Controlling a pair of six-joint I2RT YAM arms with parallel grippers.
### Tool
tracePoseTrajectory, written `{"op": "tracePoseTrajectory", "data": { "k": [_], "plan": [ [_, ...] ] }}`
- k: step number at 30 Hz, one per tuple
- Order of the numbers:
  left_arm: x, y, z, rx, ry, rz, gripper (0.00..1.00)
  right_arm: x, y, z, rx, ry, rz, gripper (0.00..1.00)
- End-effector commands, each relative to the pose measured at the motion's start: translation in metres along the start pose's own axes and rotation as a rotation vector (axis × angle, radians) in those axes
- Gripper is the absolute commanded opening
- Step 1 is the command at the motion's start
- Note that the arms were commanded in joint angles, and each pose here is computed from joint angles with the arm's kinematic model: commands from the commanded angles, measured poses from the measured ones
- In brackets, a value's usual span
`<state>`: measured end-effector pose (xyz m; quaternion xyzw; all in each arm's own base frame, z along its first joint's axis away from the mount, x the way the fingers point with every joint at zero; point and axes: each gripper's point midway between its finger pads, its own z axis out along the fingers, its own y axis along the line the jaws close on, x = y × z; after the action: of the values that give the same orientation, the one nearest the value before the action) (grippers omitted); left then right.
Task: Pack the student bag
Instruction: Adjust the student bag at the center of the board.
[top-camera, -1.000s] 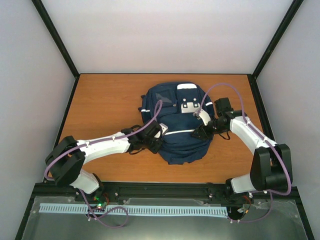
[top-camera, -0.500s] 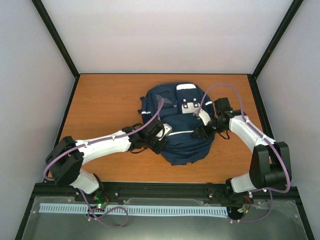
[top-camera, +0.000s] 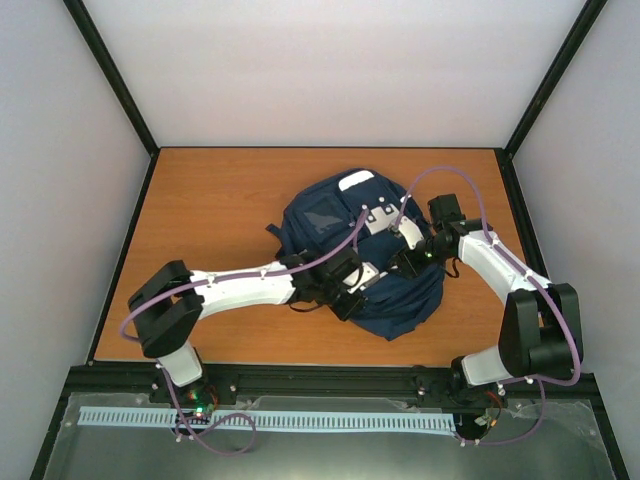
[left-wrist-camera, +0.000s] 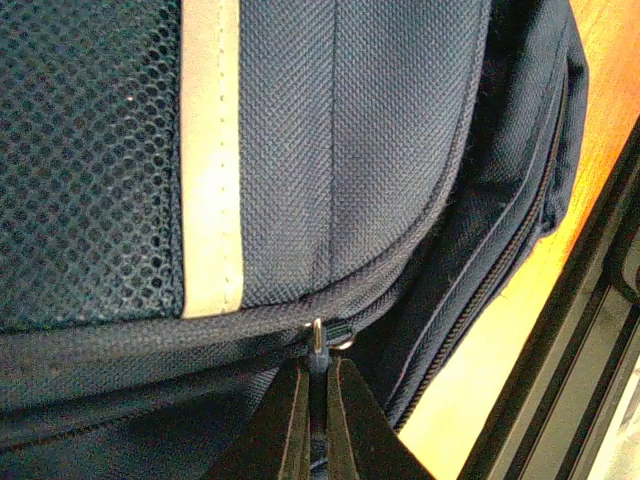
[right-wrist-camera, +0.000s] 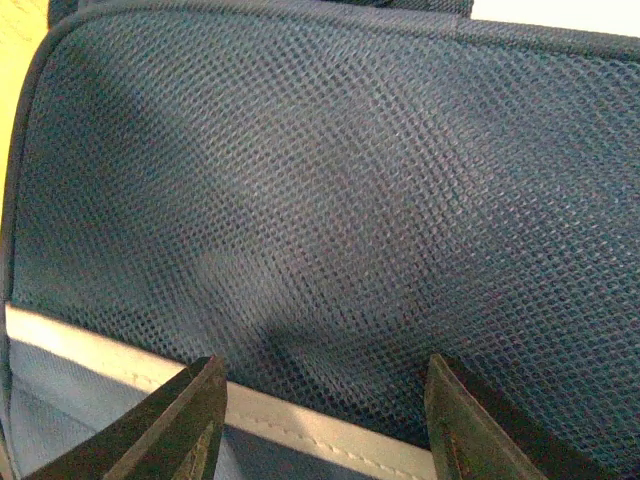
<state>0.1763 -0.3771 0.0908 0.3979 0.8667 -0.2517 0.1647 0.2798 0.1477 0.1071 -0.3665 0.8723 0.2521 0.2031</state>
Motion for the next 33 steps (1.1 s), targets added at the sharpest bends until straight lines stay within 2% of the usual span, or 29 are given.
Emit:
{"op": "tracePoseTrajectory", "data": {
  "k": [1,4,10,17,20,23,25,29,33],
  "plan": [
    [-0.025,-0.037,0.007,0.115,-0.038,0.029,0.02,-0.001,-0.006,0.003,0.014,0.012,0.012,0.57],
    [-0.027,-0.041,0.013,0.13,-0.036,0.012,0.06,0.0,-0.008,0.004,0.025,0.019,0.017,0.57],
    [-0.038,-0.042,-0.01,0.107,-0.088,0.017,0.23,-0.002,-0.009,0.002,0.037,0.014,0.018,0.57],
    [-0.049,-0.011,-0.052,-0.095,-0.176,0.014,0.61,-0.009,-0.01,-0.009,0.076,-0.016,0.007,0.58],
    [-0.058,0.024,-0.069,-0.245,-0.246,-0.073,0.76,-0.017,-0.016,-0.025,0.16,-0.039,-0.005,0.63],
    [-0.065,0.058,-0.08,-0.306,-0.281,-0.179,0.77,-0.022,-0.015,-0.047,0.237,-0.063,-0.058,0.69],
    [-0.072,0.069,-0.082,-0.294,-0.298,-0.203,0.75,-0.013,-0.016,-0.056,0.293,-0.033,-0.1,0.72],
    [-0.086,0.07,-0.075,-0.207,-0.305,-0.203,0.68,0.024,-0.011,-0.065,0.345,0.093,-0.175,0.74],
    [-0.096,0.059,-0.06,-0.12,-0.268,-0.179,0.66,0.058,0.01,-0.069,0.319,0.154,-0.297,0.8]
  ]
}}
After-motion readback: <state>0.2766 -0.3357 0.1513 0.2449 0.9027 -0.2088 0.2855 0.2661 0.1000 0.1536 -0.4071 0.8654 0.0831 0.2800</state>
